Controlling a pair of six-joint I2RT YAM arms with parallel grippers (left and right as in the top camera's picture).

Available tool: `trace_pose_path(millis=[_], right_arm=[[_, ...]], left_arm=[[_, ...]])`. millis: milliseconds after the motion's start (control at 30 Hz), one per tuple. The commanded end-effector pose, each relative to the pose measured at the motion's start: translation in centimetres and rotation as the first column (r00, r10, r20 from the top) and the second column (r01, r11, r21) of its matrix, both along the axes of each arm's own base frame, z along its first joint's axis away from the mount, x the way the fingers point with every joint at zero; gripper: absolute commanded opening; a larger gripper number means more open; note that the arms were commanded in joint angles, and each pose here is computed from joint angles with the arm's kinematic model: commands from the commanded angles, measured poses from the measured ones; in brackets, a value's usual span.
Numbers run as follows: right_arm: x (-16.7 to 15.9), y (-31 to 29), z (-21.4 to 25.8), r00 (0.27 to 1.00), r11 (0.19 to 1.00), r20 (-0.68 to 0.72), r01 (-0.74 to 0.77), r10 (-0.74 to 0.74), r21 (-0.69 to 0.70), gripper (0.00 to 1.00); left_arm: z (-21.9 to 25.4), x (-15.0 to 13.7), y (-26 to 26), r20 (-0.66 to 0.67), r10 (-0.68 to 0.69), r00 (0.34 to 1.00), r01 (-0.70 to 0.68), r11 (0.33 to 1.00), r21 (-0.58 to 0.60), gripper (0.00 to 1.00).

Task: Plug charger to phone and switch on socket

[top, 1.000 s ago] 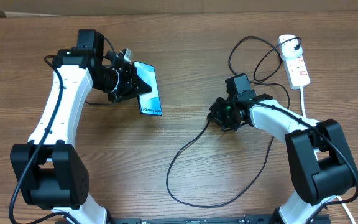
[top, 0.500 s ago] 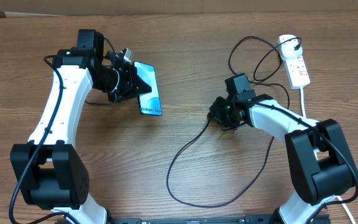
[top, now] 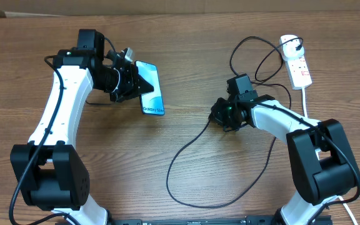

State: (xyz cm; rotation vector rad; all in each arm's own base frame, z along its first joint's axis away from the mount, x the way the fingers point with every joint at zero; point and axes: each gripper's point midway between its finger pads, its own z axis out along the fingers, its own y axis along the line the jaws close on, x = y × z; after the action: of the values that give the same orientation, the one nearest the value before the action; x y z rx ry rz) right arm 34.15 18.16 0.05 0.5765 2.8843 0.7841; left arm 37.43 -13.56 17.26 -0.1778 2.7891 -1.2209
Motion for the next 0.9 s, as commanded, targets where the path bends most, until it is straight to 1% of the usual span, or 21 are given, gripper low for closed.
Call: trace_pose_path(millis=[0, 200, 233, 267, 400, 467, 633, 667, 800, 867], right_arm=[[0.0, 1.5, 1.3, 0.997, 0.989, 0.008, -0.081, 0.081, 0.12, 0.04], [-0.6, 3.3, 4.5, 0.985, 0.944, 0.053, -0.175, 0.167, 0.279, 0.04], [-0.9, 3.8, 5.4, 0.978, 0.925, 0.072, -0.207, 0.194, 0.318, 0.04], [-1.7, 4.7, 7.3, 0.962, 0.88, 0.113, -0.272, 0.247, 0.389, 0.04], [-3.5, 5.8, 11.1, 0.925, 0.784, 0.192, -0.379, 0.327, 0.491, 0.04], [-4.6, 6.0, 12.9, 0.907, 0.745, 0.228, -0.421, 0.354, 0.518, 0.04], [-7.0, 6.4, 17.7, 0.859, 0.635, 0.328, -0.512, 0.393, 0.579, 0.04], [-7.6, 6.5, 19.1, 0.844, 0.605, 0.361, -0.535, 0.395, 0.589, 0.04], [-8.7, 7.1, 20.6, 0.814, 0.579, 0.406, -0.581, 0.415, 0.573, 0.04], [-9.3, 7.5, 20.9, 0.803, 0.566, 0.416, -0.596, 0.428, 0.569, 0.04]], left_arm=[[3.2, -0.4, -2.5, 0.076, -0.084, 0.994, 0.098, 0.971, -0.218, 0.04], [5.7, -0.7, -3.7, 0.122, -0.115, 0.986, 0.152, 0.92, -0.36, 0.04], [6.4, -0.8, -3.9, 0.142, -0.122, 0.982, 0.169, 0.904, -0.392, 0.04], [7.3, -0.8, -4.2, 0.173, -0.131, 0.976, 0.195, 0.879, -0.435, 0.04], [9.1, -0.5, -4.4, 0.251, -0.138, 0.958, 0.251, 0.828, -0.501, 0.04], [9.9, -0.3, -4.2, 0.284, -0.133, 0.949, 0.271, 0.807, -0.525, 0.04], [10.1, 0.2, -3.0, 0.26, -0.1, 0.96, 0.231, 0.807, -0.543, 0.04], [10.6, 0.0, -3.0, 0.261, -0.104, 0.96, 0.239, 0.788, -0.568, 0.04], [10.8, -0.1, -3.0, 0.194, -0.1, 0.976, 0.198, 0.779, -0.595, 0.04], [10.8, -0.1, -3.1, 0.18, -0.101, 0.978, 0.19, 0.778, -0.598, 0.04]])
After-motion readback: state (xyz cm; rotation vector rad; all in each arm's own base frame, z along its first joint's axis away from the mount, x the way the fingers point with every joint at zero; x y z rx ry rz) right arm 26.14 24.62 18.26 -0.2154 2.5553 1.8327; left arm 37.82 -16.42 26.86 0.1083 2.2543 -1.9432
